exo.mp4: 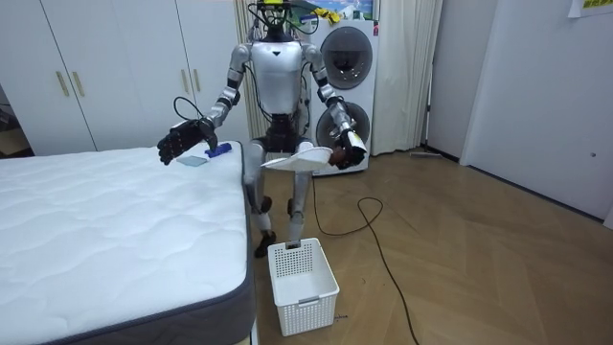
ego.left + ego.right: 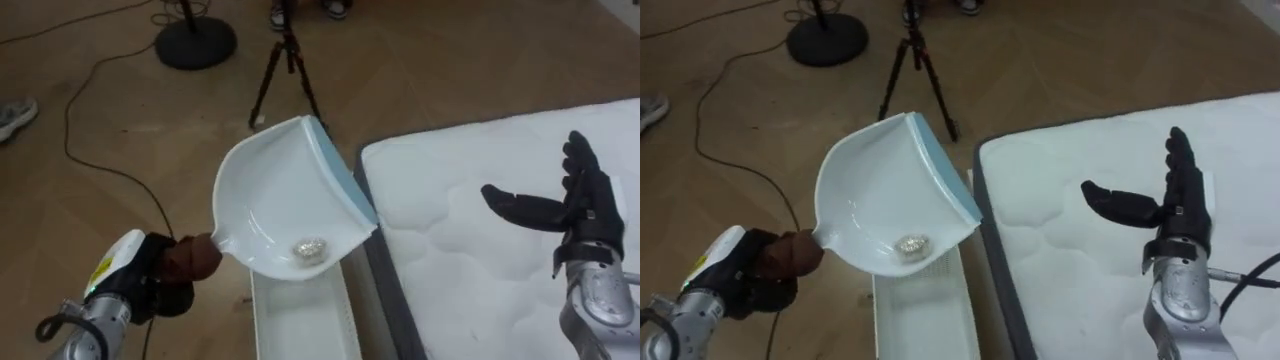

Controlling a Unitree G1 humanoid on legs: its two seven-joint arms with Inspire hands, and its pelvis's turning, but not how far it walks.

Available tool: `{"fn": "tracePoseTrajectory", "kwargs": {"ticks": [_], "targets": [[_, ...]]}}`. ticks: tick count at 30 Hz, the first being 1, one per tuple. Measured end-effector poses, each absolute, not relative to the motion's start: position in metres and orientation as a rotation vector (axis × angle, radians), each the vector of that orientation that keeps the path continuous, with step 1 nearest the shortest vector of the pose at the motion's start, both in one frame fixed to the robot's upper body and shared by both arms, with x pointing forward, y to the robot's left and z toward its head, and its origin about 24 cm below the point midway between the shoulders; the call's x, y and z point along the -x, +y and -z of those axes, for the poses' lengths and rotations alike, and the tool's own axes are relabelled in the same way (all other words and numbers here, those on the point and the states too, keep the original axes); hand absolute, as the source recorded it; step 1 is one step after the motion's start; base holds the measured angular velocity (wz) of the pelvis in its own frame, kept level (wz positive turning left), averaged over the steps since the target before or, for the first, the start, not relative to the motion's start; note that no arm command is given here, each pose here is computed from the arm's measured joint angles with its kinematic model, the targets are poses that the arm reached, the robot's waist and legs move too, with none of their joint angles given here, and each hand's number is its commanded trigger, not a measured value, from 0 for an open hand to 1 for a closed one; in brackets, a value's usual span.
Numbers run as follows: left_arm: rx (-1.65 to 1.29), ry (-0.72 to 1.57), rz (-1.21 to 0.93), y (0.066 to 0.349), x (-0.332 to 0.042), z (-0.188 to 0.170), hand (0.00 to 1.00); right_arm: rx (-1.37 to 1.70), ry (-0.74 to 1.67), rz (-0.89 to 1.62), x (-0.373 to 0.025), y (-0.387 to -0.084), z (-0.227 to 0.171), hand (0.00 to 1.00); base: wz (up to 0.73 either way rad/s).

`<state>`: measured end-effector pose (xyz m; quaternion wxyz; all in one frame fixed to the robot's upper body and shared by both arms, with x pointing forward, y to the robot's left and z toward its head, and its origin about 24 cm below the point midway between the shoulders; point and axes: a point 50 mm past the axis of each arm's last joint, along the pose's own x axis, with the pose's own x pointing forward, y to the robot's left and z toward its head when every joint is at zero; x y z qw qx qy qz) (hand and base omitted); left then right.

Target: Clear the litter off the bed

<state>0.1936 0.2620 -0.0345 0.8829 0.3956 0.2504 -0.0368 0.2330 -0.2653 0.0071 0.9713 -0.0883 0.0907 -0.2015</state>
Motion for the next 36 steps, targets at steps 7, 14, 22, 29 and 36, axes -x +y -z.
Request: {"fn": "tracePoseTrajectory", "kwargs": {"ticks": [7,14,22,29,36], "targets": [[-0.62,0.481,0.062,0.26,-0.202,0.03,1.0,0.216,0.187,0.398,-0.233,-0.262,-0.005,0.0,0.23],[-0.552,0.424,0.086,0.254,-0.212,0.022,1.0,0.22,0.186,0.429,-0.232,-0.264,-0.005,0.0,0.54],[-0.44,0.41,0.074,0.25,-0.212,0.022,1.0,0.217,0.145,0.428,-0.235,-0.263,-0.01,0.0,0.22],[-0.382,0.43,0.1,0.243,-0.211,0.029,1.0,0.217,0.146,0.423,-0.235,-0.263,-0.01,0.0,0.13],[-0.381,0.47,0.129,0.242,-0.207,0.035,1.0,0.214,0.154,0.39,-0.235,-0.262,-0.008,0.0,-0.04]]}}
